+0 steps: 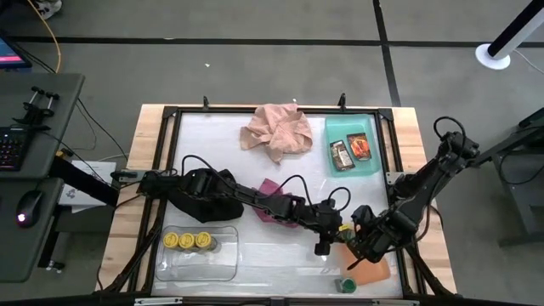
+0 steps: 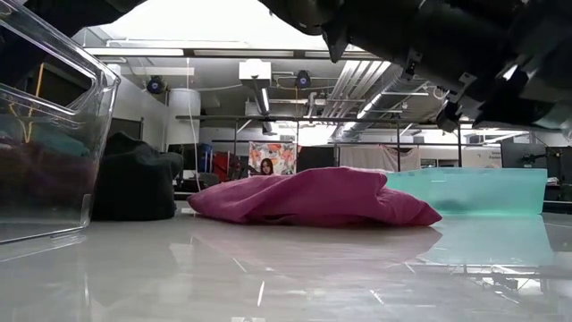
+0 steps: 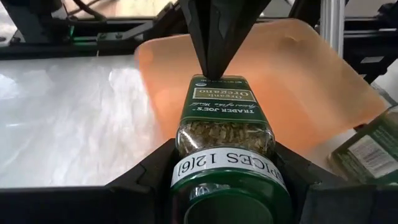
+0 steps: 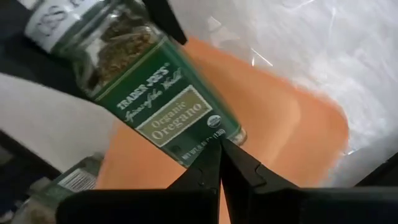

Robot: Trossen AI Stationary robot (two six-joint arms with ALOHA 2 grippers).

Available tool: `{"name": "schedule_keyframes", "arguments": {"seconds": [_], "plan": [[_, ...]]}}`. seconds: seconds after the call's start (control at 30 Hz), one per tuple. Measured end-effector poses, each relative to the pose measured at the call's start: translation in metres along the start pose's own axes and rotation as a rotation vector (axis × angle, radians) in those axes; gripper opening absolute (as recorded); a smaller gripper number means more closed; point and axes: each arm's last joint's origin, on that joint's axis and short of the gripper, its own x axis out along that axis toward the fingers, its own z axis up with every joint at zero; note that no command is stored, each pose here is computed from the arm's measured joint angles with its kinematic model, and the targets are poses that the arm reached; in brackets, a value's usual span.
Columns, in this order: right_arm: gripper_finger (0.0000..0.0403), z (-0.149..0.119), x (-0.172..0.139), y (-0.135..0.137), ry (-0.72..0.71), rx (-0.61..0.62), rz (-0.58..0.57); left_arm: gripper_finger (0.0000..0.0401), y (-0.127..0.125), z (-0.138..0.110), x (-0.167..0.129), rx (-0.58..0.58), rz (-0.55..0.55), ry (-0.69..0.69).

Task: Sort spices by type
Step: Put the top green seasoning bottle into the orange bin

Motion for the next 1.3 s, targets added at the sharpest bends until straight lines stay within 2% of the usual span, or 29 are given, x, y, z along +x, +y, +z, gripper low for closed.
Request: {"name": "schedule_keyframes", "arguments": {"seconds": [0.3,0.5,0.63,1.07,1.3], "plan": [[0.0001,0.0,0.001,0.001,-0.002,-0.019,0.016,0.0166,-0.001,0.0,0.0,-0.002,-0.003,0.001],[0.0,0.0,0.001,0.003,-0.021,-0.017,0.035,0.0246,-0.001,0.003,-0.001,-0.025,-0.005,-0.02],[0.0,0.0,0.004,0.004,-0.04,-0.012,0.052,0.0274,-0.002,0.003,-0.001,-0.025,-0.008,-0.014],[0.0,0.0,0.005,0.005,-0.03,-0.013,0.042,0.0281,0.0,0.002,-0.004,0.002,-0.001,0.024],[0.0,-0.001,0.005,0.004,-0.015,-0.046,0.033,0.0282,0.017,0.017,-0.022,0.009,0.031,0.066]]}}
